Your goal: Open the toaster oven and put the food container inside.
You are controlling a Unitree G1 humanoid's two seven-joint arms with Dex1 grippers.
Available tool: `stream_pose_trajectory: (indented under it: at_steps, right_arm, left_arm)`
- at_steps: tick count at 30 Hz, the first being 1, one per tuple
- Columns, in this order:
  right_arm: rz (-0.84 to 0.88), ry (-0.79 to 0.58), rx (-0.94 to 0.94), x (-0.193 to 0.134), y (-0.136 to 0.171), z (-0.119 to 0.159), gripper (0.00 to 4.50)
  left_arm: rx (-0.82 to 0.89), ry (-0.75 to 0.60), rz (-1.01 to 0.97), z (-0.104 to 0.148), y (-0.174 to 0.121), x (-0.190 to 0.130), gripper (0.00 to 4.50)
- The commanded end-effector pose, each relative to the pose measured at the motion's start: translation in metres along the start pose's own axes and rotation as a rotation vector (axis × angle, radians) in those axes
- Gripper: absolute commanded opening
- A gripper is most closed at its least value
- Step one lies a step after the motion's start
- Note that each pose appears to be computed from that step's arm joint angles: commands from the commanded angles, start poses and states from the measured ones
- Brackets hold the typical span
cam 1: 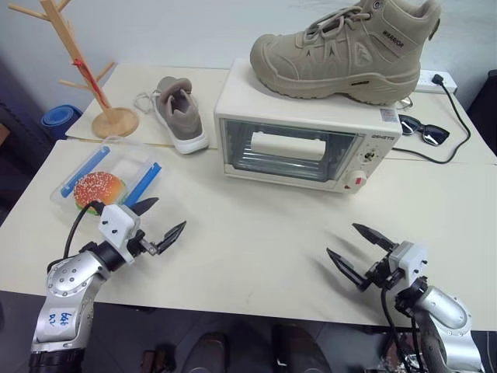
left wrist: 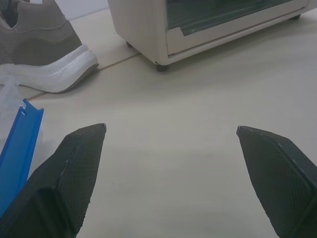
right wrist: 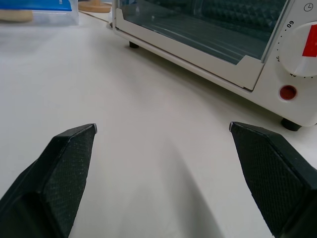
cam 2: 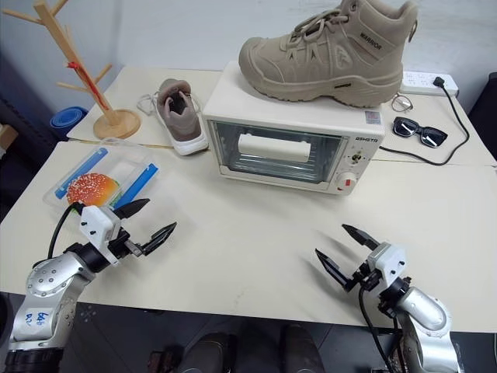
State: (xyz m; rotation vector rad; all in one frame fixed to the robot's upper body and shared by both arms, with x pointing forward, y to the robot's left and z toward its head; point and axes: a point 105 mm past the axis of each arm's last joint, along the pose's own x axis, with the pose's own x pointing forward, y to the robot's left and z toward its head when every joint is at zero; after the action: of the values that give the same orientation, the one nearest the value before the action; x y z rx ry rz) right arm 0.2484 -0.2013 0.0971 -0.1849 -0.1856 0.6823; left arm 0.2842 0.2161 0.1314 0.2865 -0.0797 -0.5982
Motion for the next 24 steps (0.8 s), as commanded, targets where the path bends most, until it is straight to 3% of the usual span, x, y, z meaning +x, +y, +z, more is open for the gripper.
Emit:
stream_pose_trajectory:
  at_steps: [1,7,11,16,24]
  right_arm:
    - [0.059,-0.031,-0.003,0.002,0.008,0.010,4.48]
    - [0.095,-0.146,0.033,0.031,0.004,0.047,4.48]
    - [0.101,-0.195,0.017,0.055,-0.008,0.071,4.48]
    - [0.125,-0.240,0.014,0.084,-0.018,0.095,4.48]
    - [0.237,-0.304,0.038,0.112,-0.001,0.115,4.48]
  left_arm:
    - [0.011,-0.024,-0.028,0.010,-0.001,0.002,4.50]
    - [-0.186,-0.153,-0.153,0.045,-0.002,-0.012,4.50]
    - [-0.186,-0.159,-0.197,0.058,0.001,-0.022,4.50]
    - [-0.161,-0.160,-0.203,0.061,0.003,-0.028,4.50]
    - [-0.177,-0.128,-0.184,0.047,-0.007,-0.033,4.50]
